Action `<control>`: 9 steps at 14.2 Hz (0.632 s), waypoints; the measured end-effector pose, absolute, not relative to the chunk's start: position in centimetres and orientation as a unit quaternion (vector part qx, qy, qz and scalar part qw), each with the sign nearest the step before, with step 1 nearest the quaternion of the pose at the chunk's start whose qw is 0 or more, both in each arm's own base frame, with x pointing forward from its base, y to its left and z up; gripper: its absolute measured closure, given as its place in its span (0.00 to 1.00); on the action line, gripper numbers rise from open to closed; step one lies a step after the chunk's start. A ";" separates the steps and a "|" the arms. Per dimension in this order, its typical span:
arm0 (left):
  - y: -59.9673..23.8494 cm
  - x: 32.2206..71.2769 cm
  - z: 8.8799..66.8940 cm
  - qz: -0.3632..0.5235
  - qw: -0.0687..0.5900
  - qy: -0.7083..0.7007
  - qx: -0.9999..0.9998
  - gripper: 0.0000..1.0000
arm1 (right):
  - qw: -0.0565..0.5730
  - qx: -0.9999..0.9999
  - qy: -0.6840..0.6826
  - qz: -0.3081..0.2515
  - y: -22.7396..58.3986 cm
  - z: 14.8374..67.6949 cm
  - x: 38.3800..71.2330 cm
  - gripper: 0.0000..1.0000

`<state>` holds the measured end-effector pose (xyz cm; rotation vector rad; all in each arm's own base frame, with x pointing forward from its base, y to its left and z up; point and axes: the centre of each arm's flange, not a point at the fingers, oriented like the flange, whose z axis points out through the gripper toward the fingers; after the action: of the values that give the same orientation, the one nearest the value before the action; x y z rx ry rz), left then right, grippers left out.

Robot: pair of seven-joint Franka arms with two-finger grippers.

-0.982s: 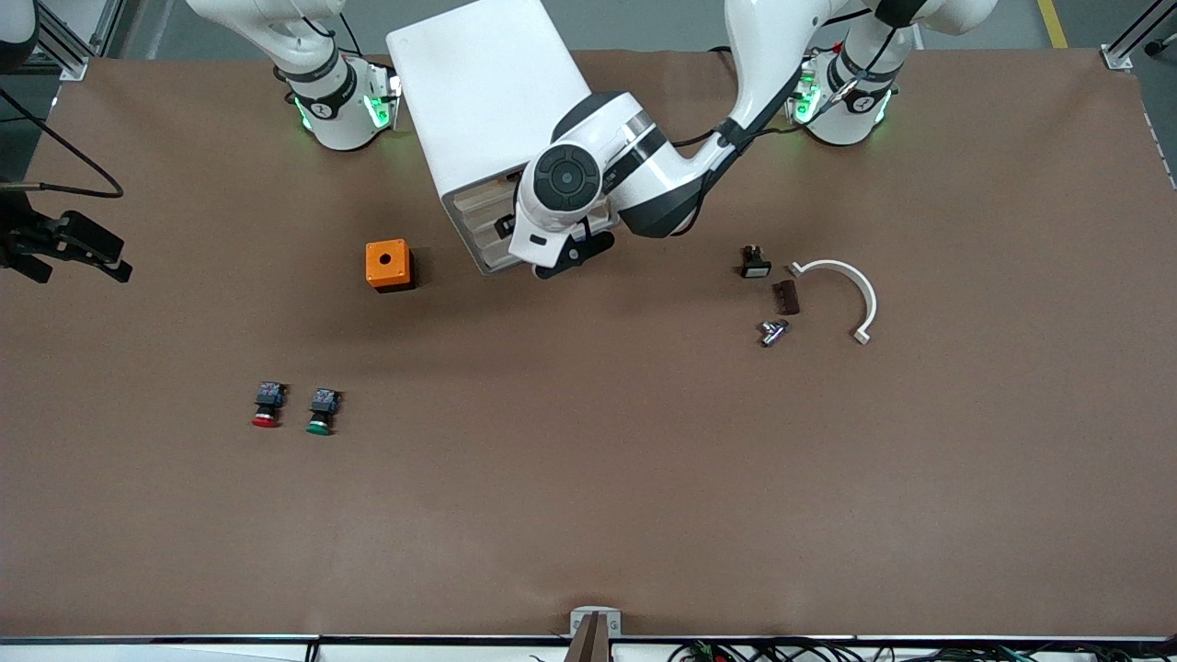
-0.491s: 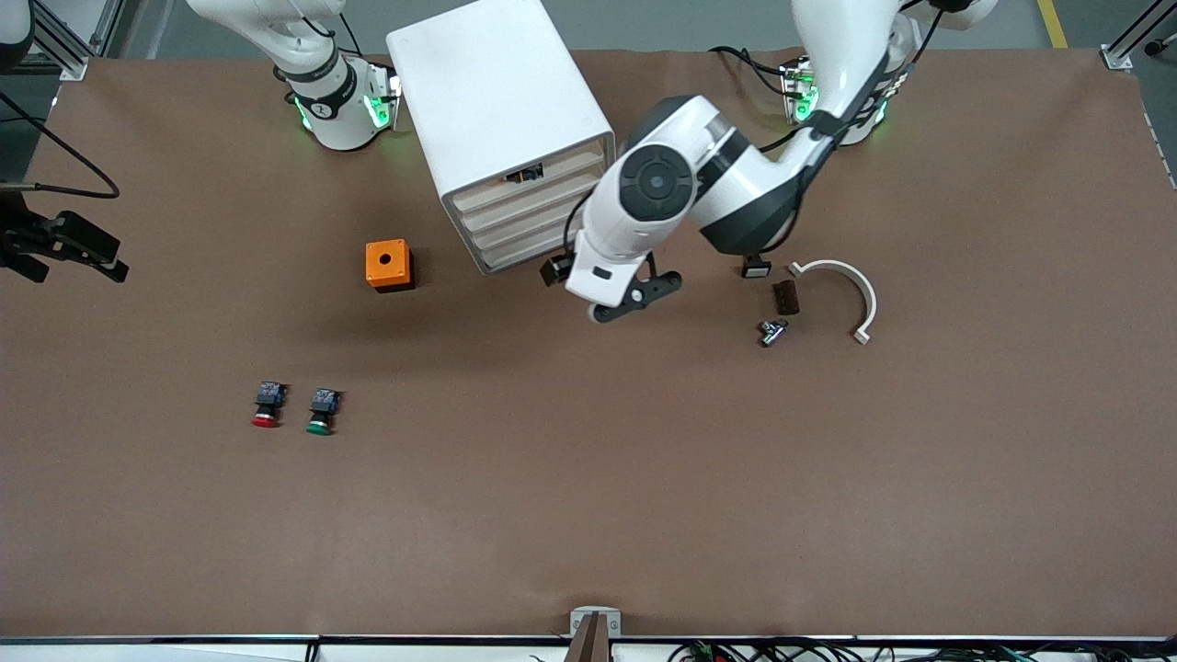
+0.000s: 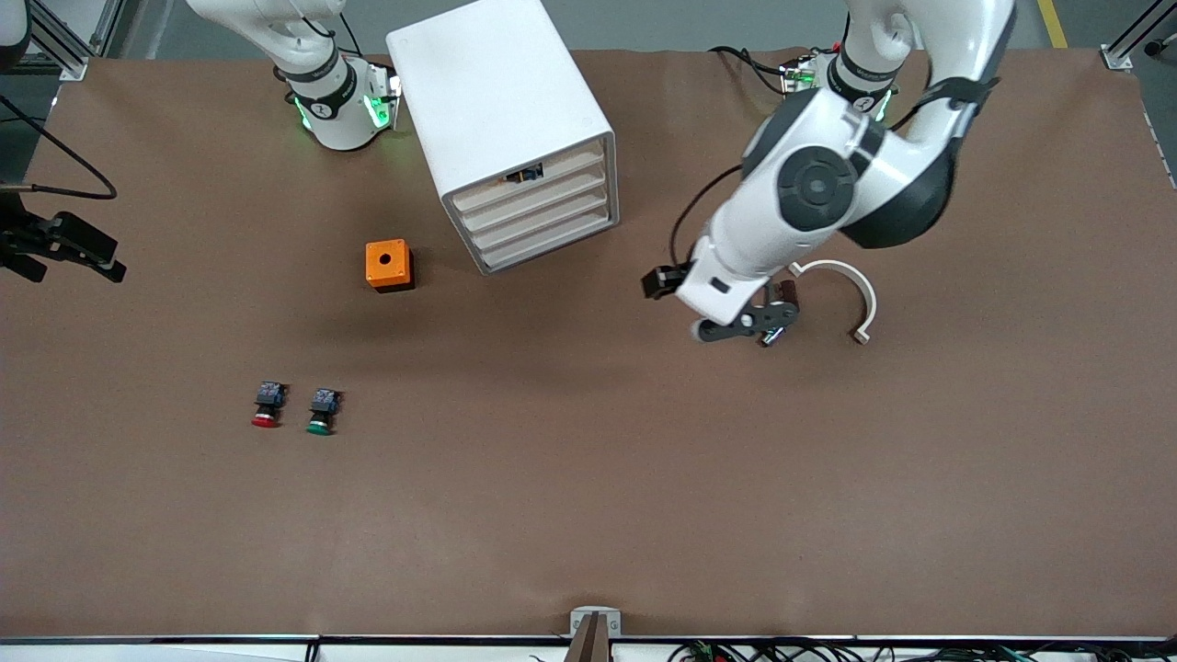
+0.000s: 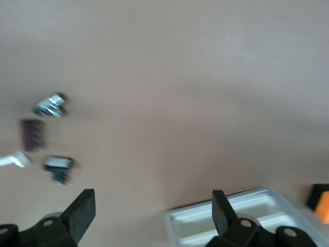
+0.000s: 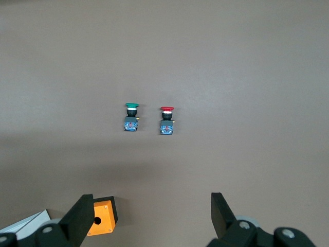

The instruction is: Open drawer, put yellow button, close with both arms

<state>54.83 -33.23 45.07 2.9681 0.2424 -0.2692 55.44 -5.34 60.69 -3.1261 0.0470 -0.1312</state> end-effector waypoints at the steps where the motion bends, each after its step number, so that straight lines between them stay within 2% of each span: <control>1: -31.1 55.0 45.3 -0.086 0.074 0.068 0.991 0.00 | 0.006 -0.999 0.018 -0.042 -5.3 60.7 55.4 0.00; 6: -20.5 55.3 48.9 -0.056 0.067 0.114 0.990 0.00 | 0.007 -0.999 0.030 -0.042 -5.3 60.7 55.4 0.00; 9: -14.9 55.9 50.2 -0.066 0.061 0.156 0.984 0.00 | 0.007 -0.999 0.030 -0.045 -5.3 61.0 55.5 0.00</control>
<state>55.87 -14.89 50.22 2.9763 0.4727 -0.1998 55.47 -5.34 61.03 -3.1239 0.0928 -0.1413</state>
